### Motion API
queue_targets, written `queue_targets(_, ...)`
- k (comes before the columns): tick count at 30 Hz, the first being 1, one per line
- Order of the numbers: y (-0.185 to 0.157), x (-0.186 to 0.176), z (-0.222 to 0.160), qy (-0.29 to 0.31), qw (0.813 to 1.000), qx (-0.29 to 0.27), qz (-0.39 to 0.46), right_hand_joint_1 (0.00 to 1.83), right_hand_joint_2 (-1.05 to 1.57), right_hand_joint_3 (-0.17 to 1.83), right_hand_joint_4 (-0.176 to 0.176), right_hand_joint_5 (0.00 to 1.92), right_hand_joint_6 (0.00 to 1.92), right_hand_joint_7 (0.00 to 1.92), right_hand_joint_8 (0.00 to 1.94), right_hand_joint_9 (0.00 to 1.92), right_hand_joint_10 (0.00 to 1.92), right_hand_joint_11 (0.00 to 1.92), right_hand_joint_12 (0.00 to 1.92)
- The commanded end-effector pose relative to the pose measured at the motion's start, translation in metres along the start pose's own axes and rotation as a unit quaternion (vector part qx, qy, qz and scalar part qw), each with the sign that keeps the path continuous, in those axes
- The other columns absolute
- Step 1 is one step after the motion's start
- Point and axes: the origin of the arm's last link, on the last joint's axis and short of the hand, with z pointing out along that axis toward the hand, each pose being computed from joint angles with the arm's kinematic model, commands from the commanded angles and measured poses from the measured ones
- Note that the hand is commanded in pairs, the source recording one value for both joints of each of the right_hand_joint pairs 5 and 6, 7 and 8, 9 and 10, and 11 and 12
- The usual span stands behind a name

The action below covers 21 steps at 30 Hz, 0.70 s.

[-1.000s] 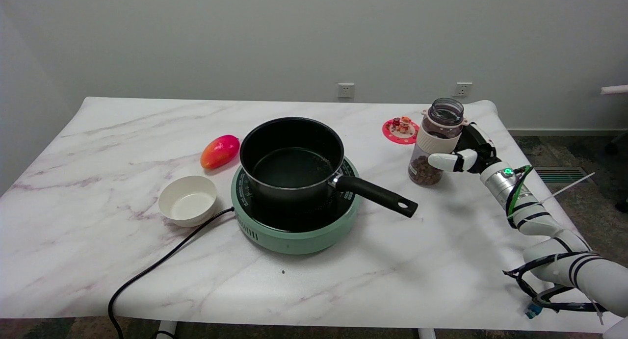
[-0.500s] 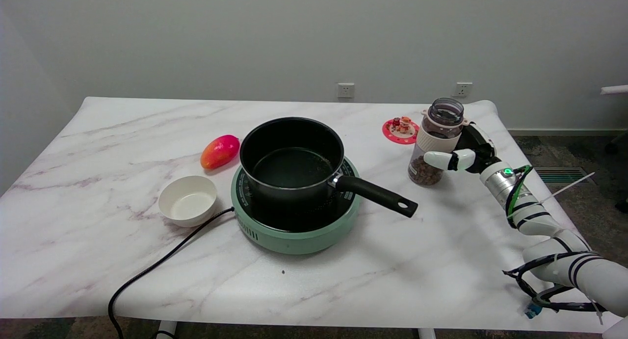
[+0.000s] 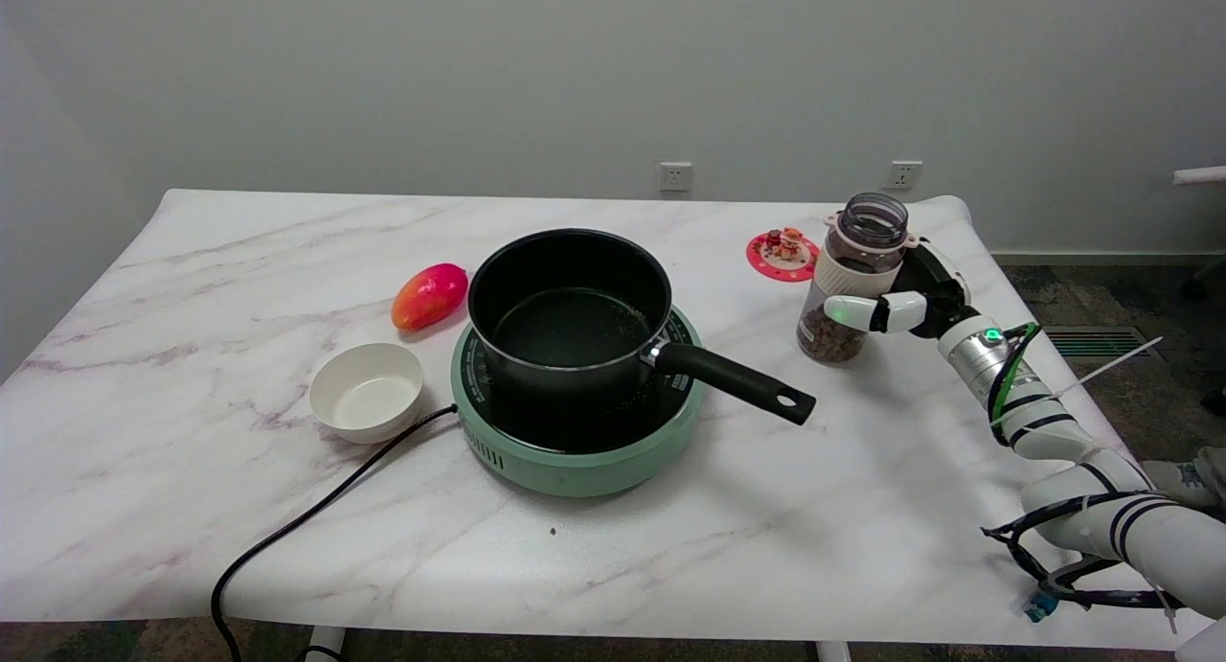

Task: Pick up the bottle.

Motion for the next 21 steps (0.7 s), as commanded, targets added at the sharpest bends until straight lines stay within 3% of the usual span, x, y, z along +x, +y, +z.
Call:
queue_targets(1,0.0011,0.0014,-0.0004,0.003,1.0,-0.003,0.002,1.53,0.02,0.8,0.0,0.46,0.46,0.94,0.94,0.89,0.89,0.5,0.5)
queue_targets(9,0.0012,0.0028,-0.0004,0.006,1.0,-0.005,0.003,1.54,0.02,1.1,0.0,0.73,0.73,1.25,1.25,1.04,1.04,0.65,0.65)
queue_targets(21,0.0014,0.0031,0.0008,0.009,1.0,-0.008,0.003,1.55,-0.01,1.21,0.0,0.79,0.79,1.22,1.22,1.05,1.05,0.65,0.65)
